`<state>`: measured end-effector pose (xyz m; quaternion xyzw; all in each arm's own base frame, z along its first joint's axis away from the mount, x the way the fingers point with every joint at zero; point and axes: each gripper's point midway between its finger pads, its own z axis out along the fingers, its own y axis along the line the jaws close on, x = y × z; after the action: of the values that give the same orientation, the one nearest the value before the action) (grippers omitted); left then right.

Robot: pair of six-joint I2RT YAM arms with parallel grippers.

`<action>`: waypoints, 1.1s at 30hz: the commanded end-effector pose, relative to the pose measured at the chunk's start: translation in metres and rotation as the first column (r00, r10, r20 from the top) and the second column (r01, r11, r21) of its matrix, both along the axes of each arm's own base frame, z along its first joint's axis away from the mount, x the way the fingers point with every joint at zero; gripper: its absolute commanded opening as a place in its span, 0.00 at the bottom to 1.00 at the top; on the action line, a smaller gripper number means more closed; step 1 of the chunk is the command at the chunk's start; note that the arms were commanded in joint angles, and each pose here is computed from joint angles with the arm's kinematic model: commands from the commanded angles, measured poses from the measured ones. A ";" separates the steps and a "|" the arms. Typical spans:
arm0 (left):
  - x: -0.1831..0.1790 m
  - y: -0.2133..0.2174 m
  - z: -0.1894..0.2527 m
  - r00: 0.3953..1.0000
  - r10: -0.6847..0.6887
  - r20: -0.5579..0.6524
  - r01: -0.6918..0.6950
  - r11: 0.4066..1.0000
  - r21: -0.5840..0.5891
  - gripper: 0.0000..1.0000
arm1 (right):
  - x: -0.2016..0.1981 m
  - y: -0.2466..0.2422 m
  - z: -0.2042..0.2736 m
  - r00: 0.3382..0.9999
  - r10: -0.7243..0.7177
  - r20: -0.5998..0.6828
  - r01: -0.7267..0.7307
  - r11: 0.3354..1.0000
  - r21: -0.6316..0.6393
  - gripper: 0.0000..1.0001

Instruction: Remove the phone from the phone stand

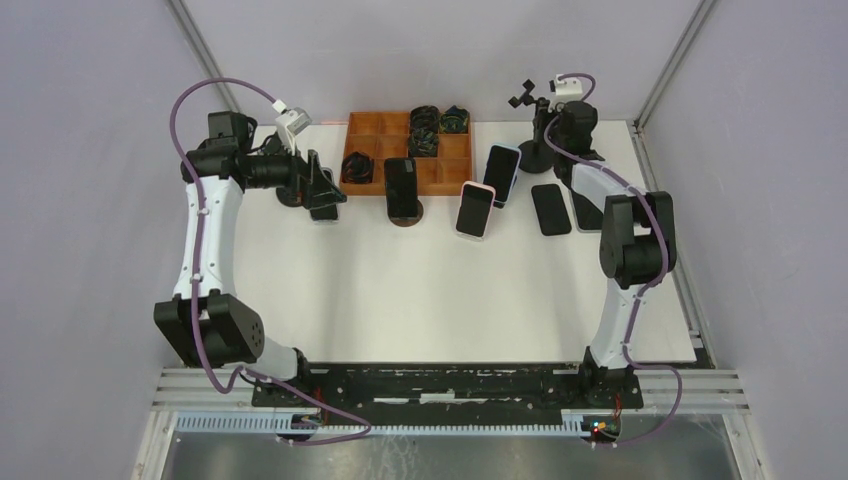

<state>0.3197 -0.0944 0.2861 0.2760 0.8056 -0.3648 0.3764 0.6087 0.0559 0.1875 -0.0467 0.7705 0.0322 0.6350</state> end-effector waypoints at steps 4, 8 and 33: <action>0.001 0.000 0.005 0.999 -0.033 0.042 0.033 0.999 -0.023 1.00 | 0.013 -0.007 0.034 0.993 -0.026 0.119 0.009 0.990 0.142 0.15; -0.001 0.000 0.008 0.998 -0.028 0.051 0.029 0.999 -0.018 1.00 | 0.006 -0.010 0.034 0.996 -0.019 0.092 0.005 0.988 0.157 0.50; -0.017 0.008 0.037 0.998 0.016 0.068 -0.016 1.000 0.001 1.00 | -0.232 0.014 0.006 0.993 0.077 -0.093 -0.049 0.961 0.273 0.95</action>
<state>0.3123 -0.0870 0.3047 0.2645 0.8052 -0.3649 0.3855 0.4074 0.0412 0.1933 0.0460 0.7969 0.1017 0.5937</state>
